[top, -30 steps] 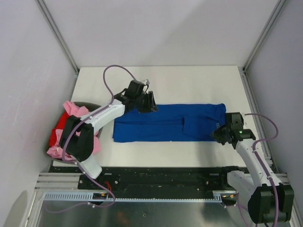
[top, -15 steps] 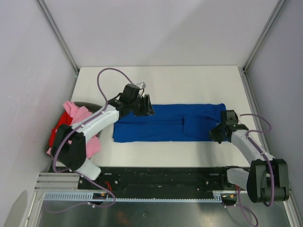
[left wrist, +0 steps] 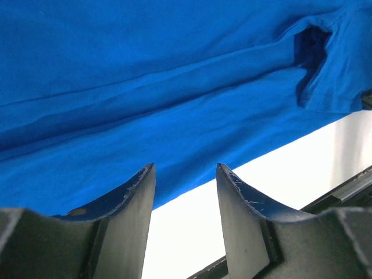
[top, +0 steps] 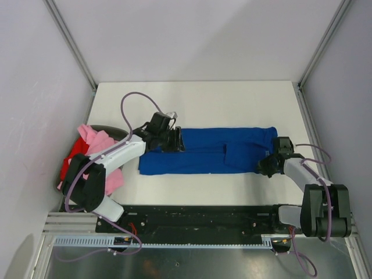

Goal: Fold and stack the t-shirts
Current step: Rotate the tshirt 85 degrees

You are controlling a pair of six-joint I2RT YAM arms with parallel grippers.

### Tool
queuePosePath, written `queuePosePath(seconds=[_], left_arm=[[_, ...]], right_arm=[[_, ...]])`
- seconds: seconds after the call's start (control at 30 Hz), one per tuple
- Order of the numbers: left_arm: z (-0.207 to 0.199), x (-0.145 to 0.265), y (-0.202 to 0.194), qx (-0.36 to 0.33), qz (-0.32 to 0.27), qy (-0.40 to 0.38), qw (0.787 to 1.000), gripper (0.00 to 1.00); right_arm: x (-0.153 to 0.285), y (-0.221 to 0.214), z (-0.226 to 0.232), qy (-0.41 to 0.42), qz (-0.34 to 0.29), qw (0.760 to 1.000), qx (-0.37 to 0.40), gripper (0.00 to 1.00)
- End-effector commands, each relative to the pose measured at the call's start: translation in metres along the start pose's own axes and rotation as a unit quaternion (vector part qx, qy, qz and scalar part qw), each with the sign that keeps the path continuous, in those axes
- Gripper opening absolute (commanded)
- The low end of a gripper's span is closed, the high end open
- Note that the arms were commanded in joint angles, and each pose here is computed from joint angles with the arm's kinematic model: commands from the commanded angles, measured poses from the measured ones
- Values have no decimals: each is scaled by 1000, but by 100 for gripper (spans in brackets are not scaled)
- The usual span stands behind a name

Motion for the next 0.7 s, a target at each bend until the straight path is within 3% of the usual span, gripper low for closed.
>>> queuePosePath(seconds=[0.0,0.23,0.5,0.67], left_arm=[[-1,11,-3,-23,-13,-2,1000,51],[-4,10,-11,-30,-3,-7,1000,51],[-3,-7,-23,-40,33,-8,999,51],[5,-14,-37,-49,63,6,997,51]], right_arm=[[-19,16,-11,-22,-20,999,-18,13],[-36,57,16,-39,-61,997,-6,14],[-64,116,120,-46,-107,991,72,14],[-102,128,185,-50,-97,984,138,15]])
Point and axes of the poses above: each gripper's point midway between its finger pads, its own x axis back along the fingers, its own z axis along the line the jaws close on, y = z × x, the point moved 1 cm from there along x, back along the fingers, and after that the axes turned 14 degrees about -x, right-handed, at the moved point
